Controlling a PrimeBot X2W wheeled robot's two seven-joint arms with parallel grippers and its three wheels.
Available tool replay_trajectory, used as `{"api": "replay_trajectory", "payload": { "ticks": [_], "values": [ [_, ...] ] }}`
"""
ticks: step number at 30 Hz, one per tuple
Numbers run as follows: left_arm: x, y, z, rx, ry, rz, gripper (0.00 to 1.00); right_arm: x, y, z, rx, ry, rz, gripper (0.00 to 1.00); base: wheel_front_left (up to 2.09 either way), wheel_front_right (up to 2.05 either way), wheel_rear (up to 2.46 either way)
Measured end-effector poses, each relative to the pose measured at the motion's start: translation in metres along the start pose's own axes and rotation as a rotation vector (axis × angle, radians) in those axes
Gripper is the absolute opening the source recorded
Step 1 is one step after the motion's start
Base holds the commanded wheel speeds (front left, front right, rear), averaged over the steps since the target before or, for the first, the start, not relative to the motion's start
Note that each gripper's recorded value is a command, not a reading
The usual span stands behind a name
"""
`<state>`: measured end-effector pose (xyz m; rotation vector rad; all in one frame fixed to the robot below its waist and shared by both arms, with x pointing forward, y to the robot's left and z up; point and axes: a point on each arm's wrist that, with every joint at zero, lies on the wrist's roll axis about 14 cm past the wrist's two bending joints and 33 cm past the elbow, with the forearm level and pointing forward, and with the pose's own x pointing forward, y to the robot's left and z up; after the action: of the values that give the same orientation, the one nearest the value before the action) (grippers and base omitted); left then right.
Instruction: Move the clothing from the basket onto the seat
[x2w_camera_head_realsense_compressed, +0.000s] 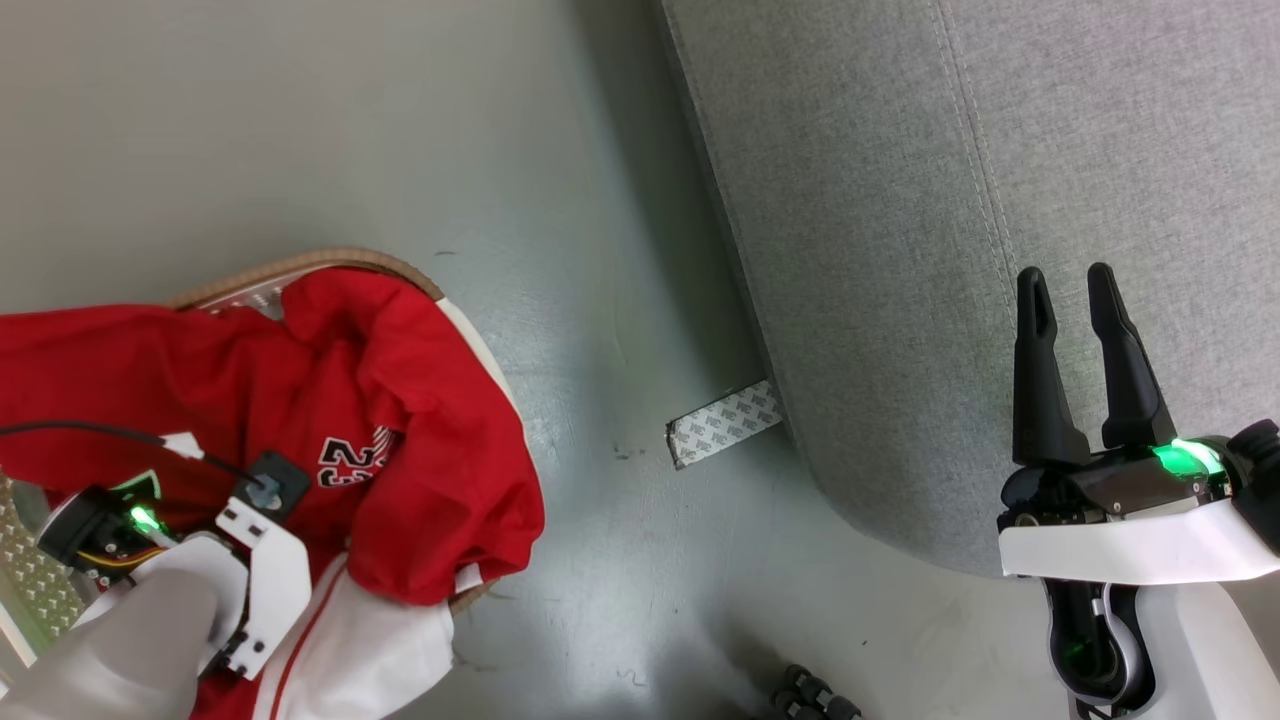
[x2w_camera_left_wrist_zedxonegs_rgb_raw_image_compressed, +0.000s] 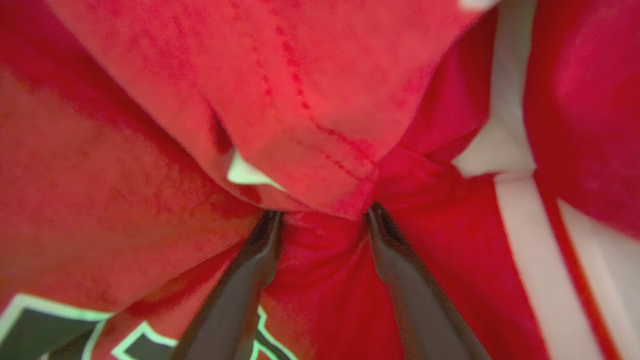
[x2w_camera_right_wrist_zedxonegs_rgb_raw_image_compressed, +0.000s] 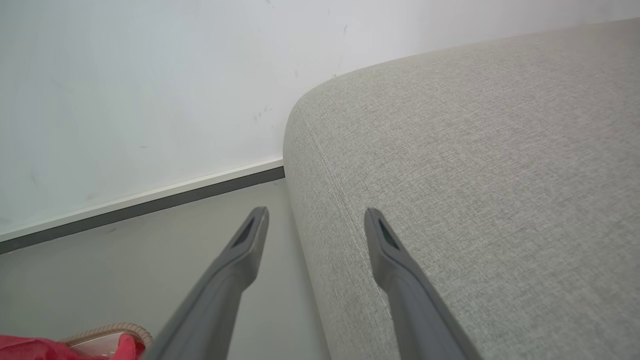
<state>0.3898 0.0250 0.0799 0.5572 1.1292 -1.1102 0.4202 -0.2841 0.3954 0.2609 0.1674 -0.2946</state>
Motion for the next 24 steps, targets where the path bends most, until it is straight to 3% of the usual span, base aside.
{"api": "replay_trajectory", "payload": {
  "ticks": [12, 24],
  "values": [
    [-0.014, 0.006, 0.014, -0.034, -0.063, 0.024, 0.0, 0.004, 0.008, 0.013, 0.002, -0.035, 0.028, 1.0, 0.0, 0.0, 0.0],
    [-0.082, -0.02, 0.073, -0.127, -0.313, 0.086, 0.0, -0.011, 0.025, 0.061, -0.014, -0.159, 0.088, 1.0, 0.0, 0.0, 0.0]
  ]
}}
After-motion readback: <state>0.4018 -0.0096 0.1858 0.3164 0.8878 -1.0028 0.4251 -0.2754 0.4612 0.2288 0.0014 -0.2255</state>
